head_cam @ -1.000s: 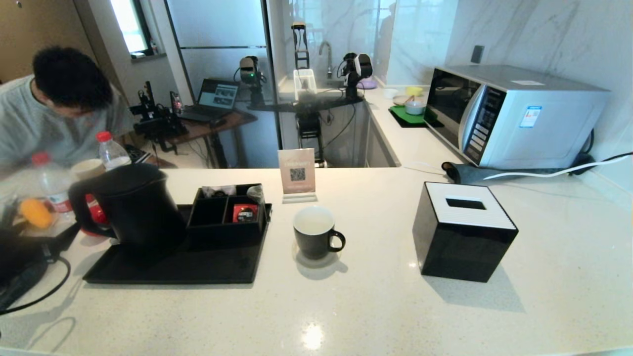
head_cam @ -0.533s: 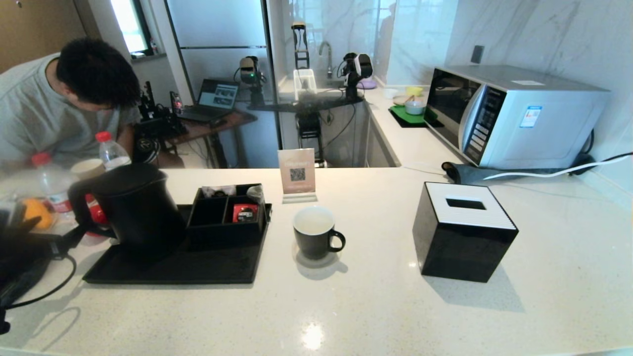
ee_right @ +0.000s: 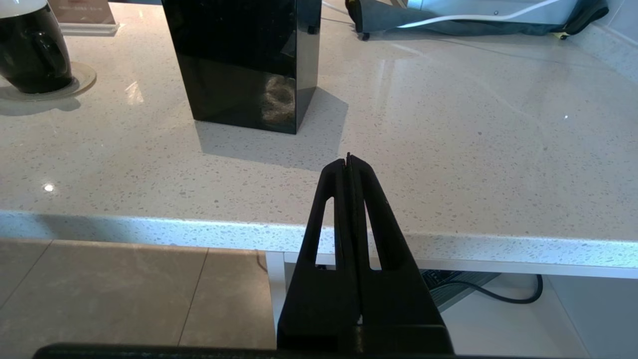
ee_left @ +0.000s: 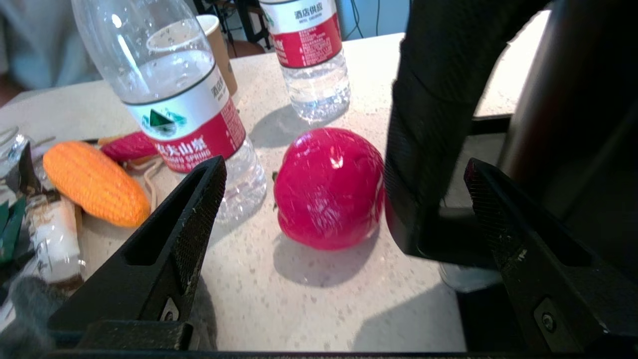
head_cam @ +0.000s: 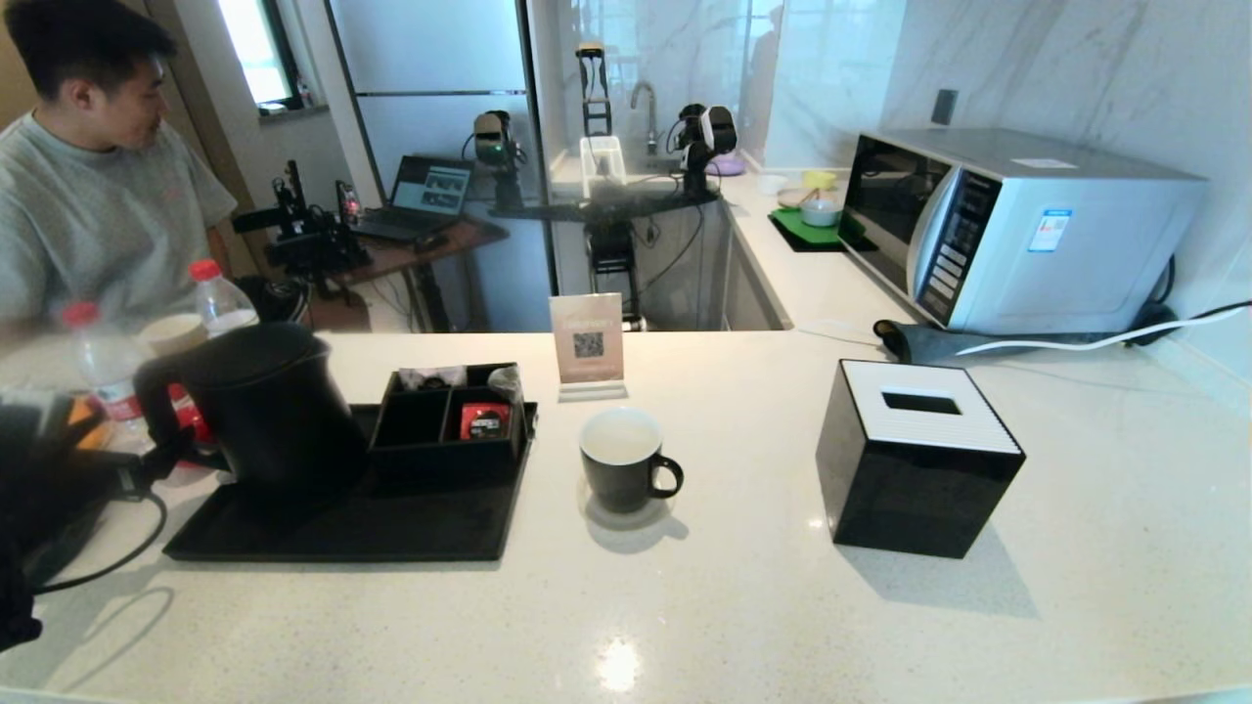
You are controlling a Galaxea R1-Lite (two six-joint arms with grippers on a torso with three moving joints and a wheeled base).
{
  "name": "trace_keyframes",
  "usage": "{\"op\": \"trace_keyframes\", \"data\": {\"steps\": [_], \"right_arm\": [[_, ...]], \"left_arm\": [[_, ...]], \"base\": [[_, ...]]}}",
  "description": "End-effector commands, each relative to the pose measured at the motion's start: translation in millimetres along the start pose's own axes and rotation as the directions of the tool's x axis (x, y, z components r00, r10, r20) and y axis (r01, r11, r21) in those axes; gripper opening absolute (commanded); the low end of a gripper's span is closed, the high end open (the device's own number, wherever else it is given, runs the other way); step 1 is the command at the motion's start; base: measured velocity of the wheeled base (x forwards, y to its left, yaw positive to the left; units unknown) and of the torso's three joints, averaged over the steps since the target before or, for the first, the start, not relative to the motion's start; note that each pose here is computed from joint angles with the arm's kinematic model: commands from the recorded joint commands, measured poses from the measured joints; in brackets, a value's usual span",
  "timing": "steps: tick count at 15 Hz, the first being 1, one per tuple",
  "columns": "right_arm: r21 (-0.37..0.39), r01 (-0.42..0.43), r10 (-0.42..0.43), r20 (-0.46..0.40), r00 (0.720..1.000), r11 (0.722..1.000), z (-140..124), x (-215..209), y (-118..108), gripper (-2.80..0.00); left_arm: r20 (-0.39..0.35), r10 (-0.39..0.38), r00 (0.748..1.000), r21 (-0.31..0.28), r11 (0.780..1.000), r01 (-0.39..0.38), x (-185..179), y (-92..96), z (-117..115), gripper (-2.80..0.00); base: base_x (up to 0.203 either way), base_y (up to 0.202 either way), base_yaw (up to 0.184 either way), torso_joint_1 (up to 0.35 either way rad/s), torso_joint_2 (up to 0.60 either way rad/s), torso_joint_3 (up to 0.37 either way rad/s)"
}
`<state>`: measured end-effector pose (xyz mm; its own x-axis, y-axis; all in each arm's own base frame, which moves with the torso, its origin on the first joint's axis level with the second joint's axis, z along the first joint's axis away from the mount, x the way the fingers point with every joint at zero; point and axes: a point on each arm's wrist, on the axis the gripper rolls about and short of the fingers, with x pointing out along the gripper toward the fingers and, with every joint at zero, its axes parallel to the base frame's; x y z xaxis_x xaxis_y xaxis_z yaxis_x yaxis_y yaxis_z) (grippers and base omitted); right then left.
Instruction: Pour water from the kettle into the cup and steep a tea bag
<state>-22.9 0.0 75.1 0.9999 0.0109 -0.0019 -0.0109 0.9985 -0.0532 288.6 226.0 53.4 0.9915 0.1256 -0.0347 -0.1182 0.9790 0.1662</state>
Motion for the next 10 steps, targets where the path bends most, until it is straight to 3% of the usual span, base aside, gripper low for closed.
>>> {"op": "trace_keyframes", "data": {"steps": [1, 10], "right_arm": [[0.0, -0.001, 0.001, -0.001, 1.0, 1.0, 0, 0, 0, -2.8], [0.0, -0.001, 0.001, -0.001, 1.0, 1.0, 0, 0, 0, -2.8]], "left_arm": [[0.051, 0.002, 0.999, 0.033, 0.999, -0.004, 9, 4.1, 0, 0.0], [0.101, -0.03, 0.994, 0.053, 0.998, 0.025, 37, -0.4, -2, 0.0]], "base": [[0.0, 0.0, 0.0, 0.0, 0.0, 0.0], [0.0, 0.0, 0.0, 0.0, 0.0, 0.0]]}}
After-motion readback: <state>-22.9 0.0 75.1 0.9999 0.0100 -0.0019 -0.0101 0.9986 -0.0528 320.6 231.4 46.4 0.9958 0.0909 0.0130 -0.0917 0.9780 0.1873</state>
